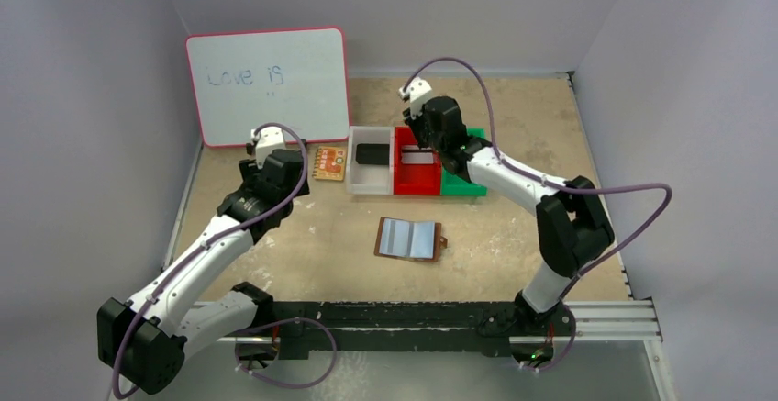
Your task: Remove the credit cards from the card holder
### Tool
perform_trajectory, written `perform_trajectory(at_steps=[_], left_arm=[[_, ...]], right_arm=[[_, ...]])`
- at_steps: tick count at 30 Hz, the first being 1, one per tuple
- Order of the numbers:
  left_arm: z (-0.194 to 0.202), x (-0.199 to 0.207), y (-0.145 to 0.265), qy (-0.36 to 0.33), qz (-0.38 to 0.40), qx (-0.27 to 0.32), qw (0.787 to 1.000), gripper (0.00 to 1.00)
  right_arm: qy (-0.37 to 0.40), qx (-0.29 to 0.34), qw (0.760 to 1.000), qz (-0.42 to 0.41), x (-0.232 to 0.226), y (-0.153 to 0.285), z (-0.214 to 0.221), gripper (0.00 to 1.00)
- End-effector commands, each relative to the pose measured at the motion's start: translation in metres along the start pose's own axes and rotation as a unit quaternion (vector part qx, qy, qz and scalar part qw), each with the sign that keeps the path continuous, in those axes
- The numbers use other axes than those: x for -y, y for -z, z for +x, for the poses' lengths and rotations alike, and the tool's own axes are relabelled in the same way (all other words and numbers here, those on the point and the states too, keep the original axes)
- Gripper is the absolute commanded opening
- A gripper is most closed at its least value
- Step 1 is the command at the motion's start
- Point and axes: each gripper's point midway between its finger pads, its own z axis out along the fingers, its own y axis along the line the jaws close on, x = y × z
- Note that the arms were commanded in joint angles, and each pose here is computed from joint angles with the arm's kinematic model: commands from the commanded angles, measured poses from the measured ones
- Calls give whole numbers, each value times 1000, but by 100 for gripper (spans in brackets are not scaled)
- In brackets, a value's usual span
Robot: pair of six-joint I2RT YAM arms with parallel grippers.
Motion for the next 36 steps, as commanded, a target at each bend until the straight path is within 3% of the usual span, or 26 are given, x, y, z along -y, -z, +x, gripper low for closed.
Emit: perform_trajectory(at_steps=[1,5,10,24,36], left_arm=[[-22,2,5,17,0,22,1000,74],[-22,1,5,18,-2,21,1000,74],[-20,1,3,13,-7,16,1000,74],[-19,1,2,6,-10,9,1000,71],[-19,1,2,6,-11,8,1000,71]], right_arm=[[-244,-113,962,53,-8,-3,19,23],[-276,-131,952,9,-32,-6,25,23],[-308,-197,930,36,-41,-7,59,17],[-298,-252,919,46,-55,-29,94,18],[-300,-261,916,60,-59,-39,107,19]])
